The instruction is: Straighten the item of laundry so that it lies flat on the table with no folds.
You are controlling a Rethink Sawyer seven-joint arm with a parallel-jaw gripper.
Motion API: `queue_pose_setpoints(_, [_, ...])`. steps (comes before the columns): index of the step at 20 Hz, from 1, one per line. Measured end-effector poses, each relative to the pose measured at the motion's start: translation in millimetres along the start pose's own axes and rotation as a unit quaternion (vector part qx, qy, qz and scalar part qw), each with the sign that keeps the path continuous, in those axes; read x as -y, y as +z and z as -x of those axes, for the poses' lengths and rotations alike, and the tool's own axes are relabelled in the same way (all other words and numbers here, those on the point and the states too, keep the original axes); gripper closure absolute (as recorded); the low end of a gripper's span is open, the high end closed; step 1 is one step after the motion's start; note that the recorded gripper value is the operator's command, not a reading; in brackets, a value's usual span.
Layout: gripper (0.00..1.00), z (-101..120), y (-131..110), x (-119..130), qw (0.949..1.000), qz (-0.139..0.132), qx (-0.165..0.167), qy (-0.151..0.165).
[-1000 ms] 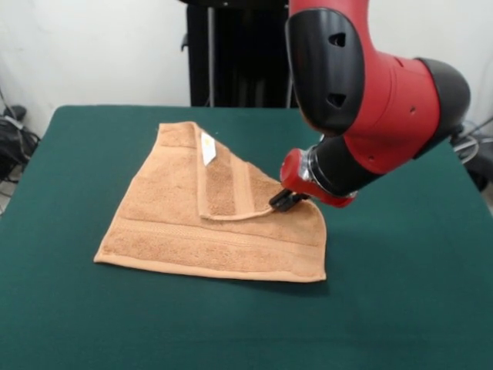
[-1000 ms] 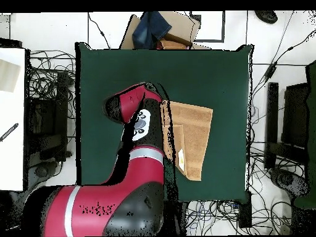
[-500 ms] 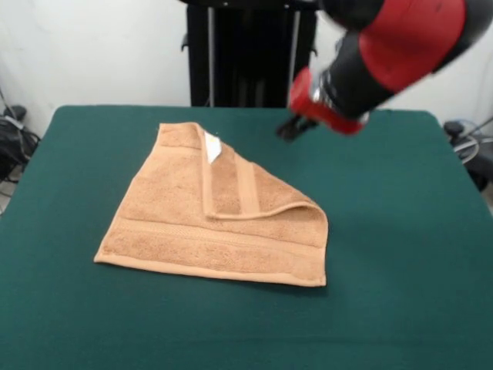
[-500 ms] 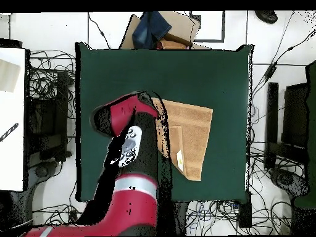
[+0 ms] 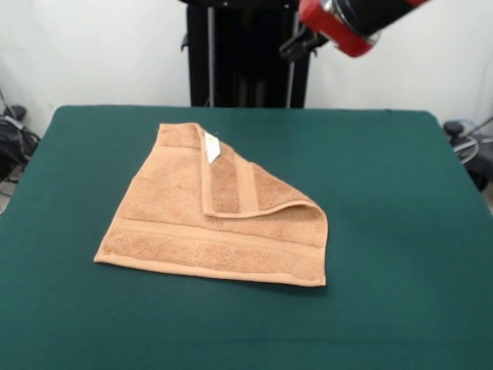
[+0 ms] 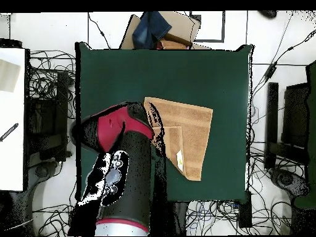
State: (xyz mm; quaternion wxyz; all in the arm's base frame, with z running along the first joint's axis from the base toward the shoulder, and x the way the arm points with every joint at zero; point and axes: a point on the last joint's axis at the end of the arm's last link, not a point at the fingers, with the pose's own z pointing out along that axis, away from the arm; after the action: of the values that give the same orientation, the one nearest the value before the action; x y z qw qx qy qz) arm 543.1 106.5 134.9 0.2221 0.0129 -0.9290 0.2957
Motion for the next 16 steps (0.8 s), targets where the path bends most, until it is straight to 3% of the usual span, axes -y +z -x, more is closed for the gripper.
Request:
queue_pose_setpoints(9, [1.0,5,-2,3,0.9997,0.006,0.023,0.004])
queue_pose_setpoints(12, [1.0,23,8,-5,0.9971,0.02,0.074,0.0])
queue_pose_setpoints(16, [1.0,37,13,-13,0.9927,0.032,0.116,-0.004])
